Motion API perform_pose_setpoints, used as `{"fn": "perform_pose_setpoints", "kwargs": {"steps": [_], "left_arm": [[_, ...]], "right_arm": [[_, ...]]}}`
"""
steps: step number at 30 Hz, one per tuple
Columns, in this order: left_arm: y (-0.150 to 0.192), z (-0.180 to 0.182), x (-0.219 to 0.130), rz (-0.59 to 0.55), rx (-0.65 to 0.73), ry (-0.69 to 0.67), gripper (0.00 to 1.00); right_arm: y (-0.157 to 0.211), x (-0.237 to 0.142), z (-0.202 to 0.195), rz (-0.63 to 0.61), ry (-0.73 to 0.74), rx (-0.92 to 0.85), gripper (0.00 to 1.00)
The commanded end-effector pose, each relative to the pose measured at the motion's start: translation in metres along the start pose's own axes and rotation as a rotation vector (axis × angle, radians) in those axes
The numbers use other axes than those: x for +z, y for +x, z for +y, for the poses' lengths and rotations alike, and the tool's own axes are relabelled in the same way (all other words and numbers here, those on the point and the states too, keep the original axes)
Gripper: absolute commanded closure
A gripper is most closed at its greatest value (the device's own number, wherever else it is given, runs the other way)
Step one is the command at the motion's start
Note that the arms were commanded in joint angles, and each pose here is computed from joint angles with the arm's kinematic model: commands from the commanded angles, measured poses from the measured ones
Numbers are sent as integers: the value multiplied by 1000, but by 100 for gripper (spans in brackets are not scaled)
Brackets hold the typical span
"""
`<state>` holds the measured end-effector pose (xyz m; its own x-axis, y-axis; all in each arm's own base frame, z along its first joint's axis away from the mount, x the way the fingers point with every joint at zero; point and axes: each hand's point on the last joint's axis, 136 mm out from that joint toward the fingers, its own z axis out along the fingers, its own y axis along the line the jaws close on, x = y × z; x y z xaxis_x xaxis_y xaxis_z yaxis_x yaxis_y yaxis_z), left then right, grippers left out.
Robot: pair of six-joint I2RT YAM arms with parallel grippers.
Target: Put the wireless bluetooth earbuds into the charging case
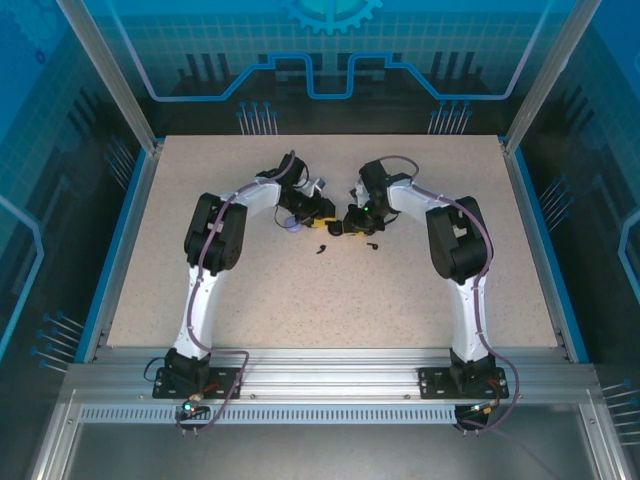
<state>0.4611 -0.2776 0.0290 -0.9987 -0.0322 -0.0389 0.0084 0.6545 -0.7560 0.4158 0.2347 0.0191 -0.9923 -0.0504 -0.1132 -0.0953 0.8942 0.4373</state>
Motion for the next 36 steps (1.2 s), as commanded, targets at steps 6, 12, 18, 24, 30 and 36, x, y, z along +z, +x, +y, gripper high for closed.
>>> {"fn": "perform_pose_setpoints", "kwargs": {"steps": [6, 12, 18, 24, 30, 36], "left_arm": [[30, -4, 3, 52, -1, -18, 65], [35, -11, -2, 47, 0, -10, 63], [32, -23, -11, 22, 18, 5, 58], [28, -33, -19, 1, 34, 18, 56], [21, -30, -27, -42, 9, 32, 52], [19, -23, -26, -44, -12, 39, 52]], "right_arm": [[-3, 1, 0, 12, 27, -2, 76], [-6, 0, 0, 11, 32, -1, 76], [-7, -4, -3, -2, 57, 11, 76], [-9, -26, -1, -50, 68, 13, 76], [-3, -39, 6, -75, -7, 20, 73], [2, -36, 12, -68, -115, 49, 67]]}}
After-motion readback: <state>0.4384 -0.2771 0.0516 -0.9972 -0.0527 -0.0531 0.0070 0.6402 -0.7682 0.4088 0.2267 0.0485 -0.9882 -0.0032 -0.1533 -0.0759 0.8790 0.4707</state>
